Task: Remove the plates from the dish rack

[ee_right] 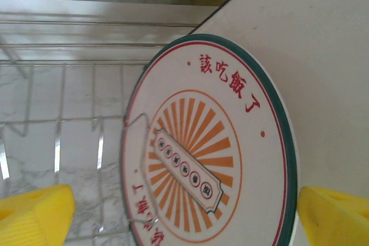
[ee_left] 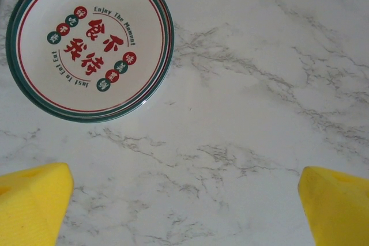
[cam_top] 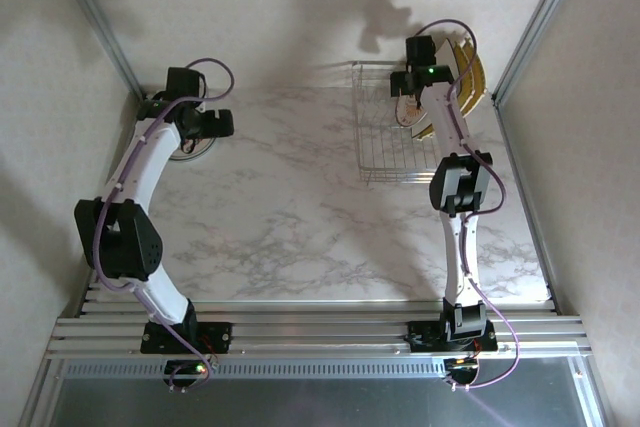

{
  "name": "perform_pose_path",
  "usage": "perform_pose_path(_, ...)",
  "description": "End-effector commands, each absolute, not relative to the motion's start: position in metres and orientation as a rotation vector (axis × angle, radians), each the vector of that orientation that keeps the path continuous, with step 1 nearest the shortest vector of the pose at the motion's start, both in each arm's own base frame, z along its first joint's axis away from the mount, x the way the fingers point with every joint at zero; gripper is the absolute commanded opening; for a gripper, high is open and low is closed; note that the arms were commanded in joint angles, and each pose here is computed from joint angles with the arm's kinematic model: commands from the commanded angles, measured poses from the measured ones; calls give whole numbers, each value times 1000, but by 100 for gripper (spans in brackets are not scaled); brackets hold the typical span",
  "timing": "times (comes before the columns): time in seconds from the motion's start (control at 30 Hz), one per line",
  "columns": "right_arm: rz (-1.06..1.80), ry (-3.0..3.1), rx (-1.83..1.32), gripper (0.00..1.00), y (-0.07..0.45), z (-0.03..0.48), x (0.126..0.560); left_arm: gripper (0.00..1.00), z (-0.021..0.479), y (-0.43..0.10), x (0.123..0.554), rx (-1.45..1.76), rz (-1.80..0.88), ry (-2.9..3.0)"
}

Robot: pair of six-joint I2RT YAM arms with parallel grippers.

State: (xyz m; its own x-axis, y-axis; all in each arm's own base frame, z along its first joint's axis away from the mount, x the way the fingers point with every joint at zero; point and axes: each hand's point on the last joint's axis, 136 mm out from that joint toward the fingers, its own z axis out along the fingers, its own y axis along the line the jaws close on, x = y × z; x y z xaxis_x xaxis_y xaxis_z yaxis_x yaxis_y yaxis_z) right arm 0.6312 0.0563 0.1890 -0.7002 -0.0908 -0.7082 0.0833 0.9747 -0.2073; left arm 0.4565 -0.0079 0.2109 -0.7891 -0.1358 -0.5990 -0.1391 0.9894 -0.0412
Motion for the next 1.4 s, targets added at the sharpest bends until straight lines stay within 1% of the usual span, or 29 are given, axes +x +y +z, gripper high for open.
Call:
perform_pose_path(0.0,-313,2265,67,99,51,193,643,100,206,-12,455,-151,5,2516)
perform_pose_path(0.33,-305,2292,86,99,49,167,649,100,205,-13,462,-138,4,2520)
perform_pose_path(0.43,-274,2294,95,96,50,164,651,100,205,-13,463,-136,12,2523)
perform_pose_path(0.5,-235,2296,95,91,54,163,653,100,204,-12,463,-137,16,2525)
perform_pose_path(0.6,-178,2300,108,77,57,160,656,99,204,-11,463,-138,21,2527)
perform_pose_path(0.67,-162,2300,107,72,58,158,658,100,205,-11,464,-138,24,2526)
perform_pose_path(0.73,-156,2297,108,61,59,156,660,100,205,-10,464,-137,27,2526)
perform_pose_path(0.77,-154,2297,110,57,59,155,660,100,205,-10,464,-138,27,2526)
perform_pose_path(0.87,-152,2285,117,38,60,158,662,100,207,-9,465,-139,32,2527)
perform_pose_path(0.93,-155,2274,124,28,59,162,662,100,207,-9,465,-137,33,2529)
perform_pose_path(1.0,-163,2271,122,25,59,163,662,100,208,-7,466,-140,54,2535)
perform_pose_path(1.07,-178,2272,121,12,58,163,661,99,209,-4,467,-141,74,2535)
perform_pose_path(1.1,-181,2272,119,7,58,163,661,100,209,-4,468,-142,75,2536)
perform_pose_path(1.17,-190,2274,115,6,57,163,661,100,207,-5,469,-138,67,2542)
perform_pose_path(1.27,-198,2275,114,0,57,165,658,99,204,-8,471,-139,46,2546)
perform_pose_path(1.37,-191,2258,117,0,57,174,657,100,201,-10,471,-140,33,2553)
